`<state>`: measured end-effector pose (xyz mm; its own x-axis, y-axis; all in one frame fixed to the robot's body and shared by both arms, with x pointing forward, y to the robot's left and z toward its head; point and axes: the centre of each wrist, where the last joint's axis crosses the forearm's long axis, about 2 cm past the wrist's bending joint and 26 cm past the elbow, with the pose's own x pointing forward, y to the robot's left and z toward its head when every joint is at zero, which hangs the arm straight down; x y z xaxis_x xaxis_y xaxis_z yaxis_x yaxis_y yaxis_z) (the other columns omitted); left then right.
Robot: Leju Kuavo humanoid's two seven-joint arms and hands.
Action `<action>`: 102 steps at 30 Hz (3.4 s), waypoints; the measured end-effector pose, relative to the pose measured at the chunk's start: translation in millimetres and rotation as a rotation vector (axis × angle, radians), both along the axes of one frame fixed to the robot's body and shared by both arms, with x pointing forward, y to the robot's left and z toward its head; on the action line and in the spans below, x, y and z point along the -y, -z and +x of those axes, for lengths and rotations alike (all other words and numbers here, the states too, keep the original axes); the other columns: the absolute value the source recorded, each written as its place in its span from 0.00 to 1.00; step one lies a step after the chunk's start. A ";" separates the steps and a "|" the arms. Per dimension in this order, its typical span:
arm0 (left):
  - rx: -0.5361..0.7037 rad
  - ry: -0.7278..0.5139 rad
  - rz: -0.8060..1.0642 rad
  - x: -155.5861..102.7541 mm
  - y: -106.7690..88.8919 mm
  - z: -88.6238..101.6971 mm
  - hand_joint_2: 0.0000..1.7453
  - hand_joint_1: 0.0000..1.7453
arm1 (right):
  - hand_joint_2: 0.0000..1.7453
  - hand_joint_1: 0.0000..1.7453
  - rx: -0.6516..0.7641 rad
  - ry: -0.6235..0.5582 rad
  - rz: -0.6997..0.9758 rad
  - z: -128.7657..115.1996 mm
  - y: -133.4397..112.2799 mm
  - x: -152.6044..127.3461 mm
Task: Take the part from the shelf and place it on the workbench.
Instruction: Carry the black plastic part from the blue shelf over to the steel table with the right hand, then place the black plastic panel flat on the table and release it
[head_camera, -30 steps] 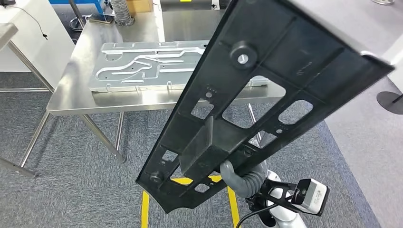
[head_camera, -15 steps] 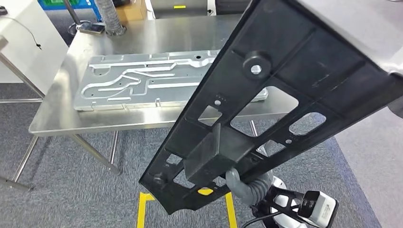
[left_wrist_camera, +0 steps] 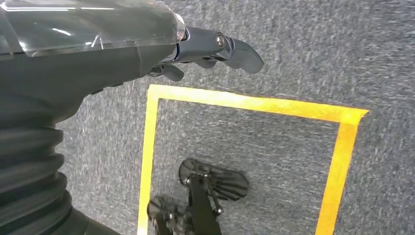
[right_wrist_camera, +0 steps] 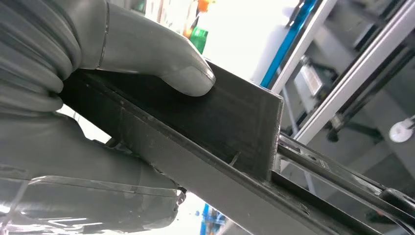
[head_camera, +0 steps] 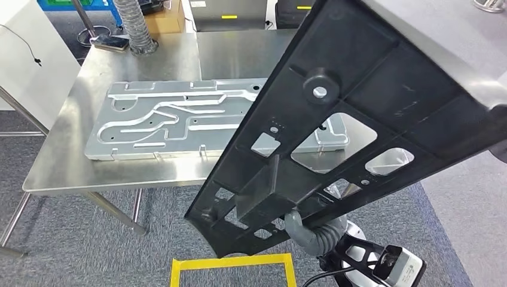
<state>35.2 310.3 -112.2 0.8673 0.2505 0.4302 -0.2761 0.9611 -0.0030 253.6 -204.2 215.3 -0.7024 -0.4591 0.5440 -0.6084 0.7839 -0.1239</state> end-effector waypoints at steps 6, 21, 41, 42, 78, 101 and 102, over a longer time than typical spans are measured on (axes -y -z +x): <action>0.009 -0.006 -0.005 3.0 0.2 -1.5 1.00 0.00 | 1.00 1.00 0.034 0.123 -0.062 2.1 1.2 15.7; 0.039 0.009 -0.018 6.1 0.0 1.4 1.00 0.00 | 1.00 1.00 0.350 1.317 -0.899 87.8 -42.6 81.3; 0.071 0.091 -0.015 3.6 -1.6 14.8 1.00 0.00 | 1.00 1.00 0.520 0.924 -1.690 179.5 30.7 -32.6; 0.072 0.092 -0.015 3.5 -1.5 14.7 1.00 0.00 | 1.00 1.00 0.503 0.912 -1.699 179.3 34.1 -32.4; 0.077 0.131 0.065 -4.9 -1.4 11.6 0.00 0.00 | 0.00 0.00 -0.059 0.460 -0.322 138.5 15.3 10.3; 0.115 -0.061 -0.018 13.1 0.0 2.6 0.00 0.00 | 0.00 0.00 0.269 1.584 -0.296 -22.1 8.8 188.6; 0.113 -0.061 -0.020 13.7 0.1 2.1 0.00 0.00 | 0.00 0.00 0.217 1.647 -0.339 -31.6 22.8 200.7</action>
<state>37.3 296.6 -112.2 0.7964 0.3112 0.5186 -0.3311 0.9419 -0.0568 222.0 -404.9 192.5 -0.3503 0.8893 0.2939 0.8151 0.4441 -0.3721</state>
